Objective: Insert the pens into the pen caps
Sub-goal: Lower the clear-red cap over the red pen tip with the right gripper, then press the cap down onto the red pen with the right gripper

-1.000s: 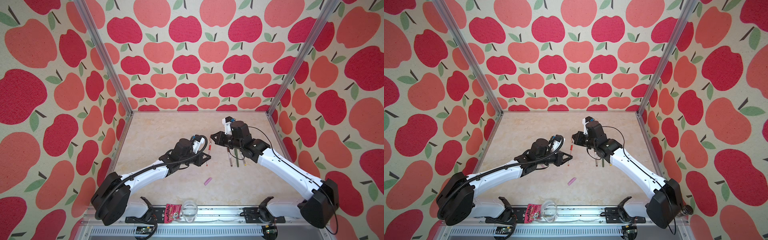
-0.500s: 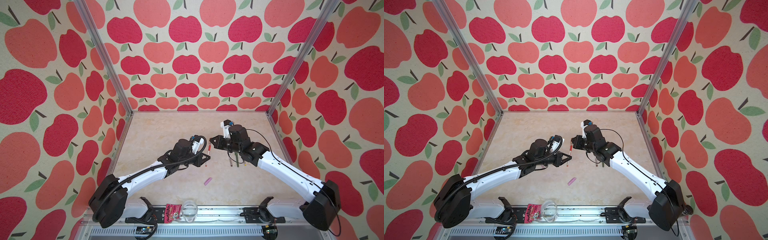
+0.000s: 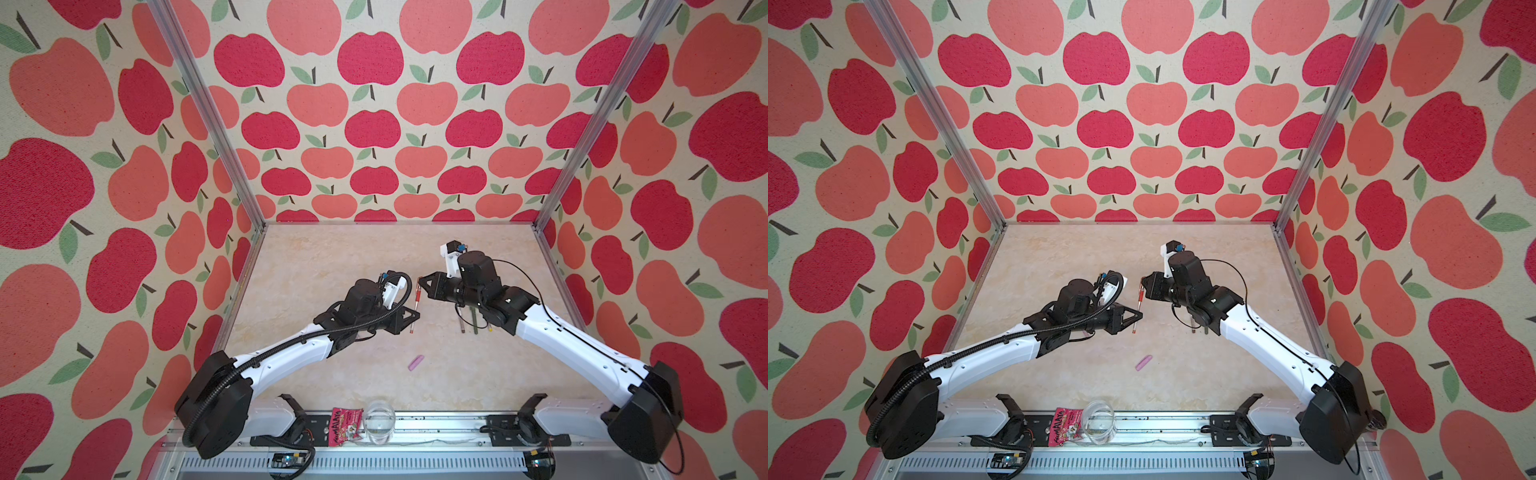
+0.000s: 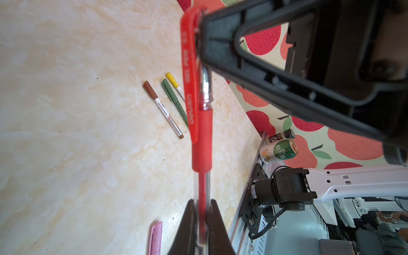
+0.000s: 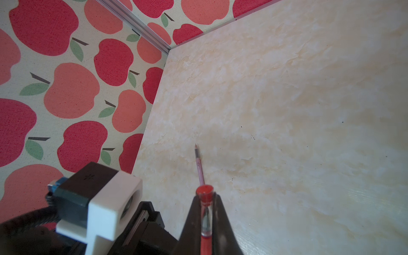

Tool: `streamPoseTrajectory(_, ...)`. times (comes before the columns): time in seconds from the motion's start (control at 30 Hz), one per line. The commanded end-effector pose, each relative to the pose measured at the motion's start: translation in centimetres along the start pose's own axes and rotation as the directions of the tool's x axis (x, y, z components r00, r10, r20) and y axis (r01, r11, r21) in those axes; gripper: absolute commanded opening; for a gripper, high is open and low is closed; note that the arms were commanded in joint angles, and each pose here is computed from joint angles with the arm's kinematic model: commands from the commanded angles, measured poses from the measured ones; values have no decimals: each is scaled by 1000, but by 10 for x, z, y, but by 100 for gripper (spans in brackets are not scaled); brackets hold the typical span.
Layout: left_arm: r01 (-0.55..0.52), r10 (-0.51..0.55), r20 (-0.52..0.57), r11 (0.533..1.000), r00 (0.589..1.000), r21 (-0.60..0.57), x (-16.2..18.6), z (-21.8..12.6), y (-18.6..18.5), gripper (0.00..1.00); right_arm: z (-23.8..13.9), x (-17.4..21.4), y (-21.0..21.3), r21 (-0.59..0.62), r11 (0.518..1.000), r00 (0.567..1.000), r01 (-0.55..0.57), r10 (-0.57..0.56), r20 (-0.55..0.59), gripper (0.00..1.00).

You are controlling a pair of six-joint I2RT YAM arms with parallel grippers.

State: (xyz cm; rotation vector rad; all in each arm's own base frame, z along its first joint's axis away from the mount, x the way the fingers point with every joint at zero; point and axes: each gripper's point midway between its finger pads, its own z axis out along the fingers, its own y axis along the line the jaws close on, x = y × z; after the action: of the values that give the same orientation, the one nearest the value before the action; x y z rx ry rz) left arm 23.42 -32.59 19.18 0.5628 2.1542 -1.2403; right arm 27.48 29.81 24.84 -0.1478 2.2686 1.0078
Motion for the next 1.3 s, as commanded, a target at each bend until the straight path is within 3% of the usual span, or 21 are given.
streamPoseTrajectory(0.0,-55,52,81,998,995,30,-21,-8,-10,0,-5,13,3,-19,999,998,34,-35,-44,15)
streamPoseTrajectory(0.33,-78,80,-12,993,997,84,2,-18,-6,0,-40,-17,23,-133,987,996,86,-86,2,54)
streamPoseTrajectory(0.5,-116,128,-54,976,990,186,10,-26,-25,0,-47,-19,28,-237,967,993,96,-109,-43,62)
streamPoseTrajectory(0.8,-112,143,-86,949,986,295,14,-33,-45,0,-45,-9,47,-406,907,981,110,-164,-103,59)
streamPoseTrajectory(1.27,-124,148,-62,948,987,294,4,-33,-50,0,-34,3,36,-383,921,976,77,-149,-162,38)
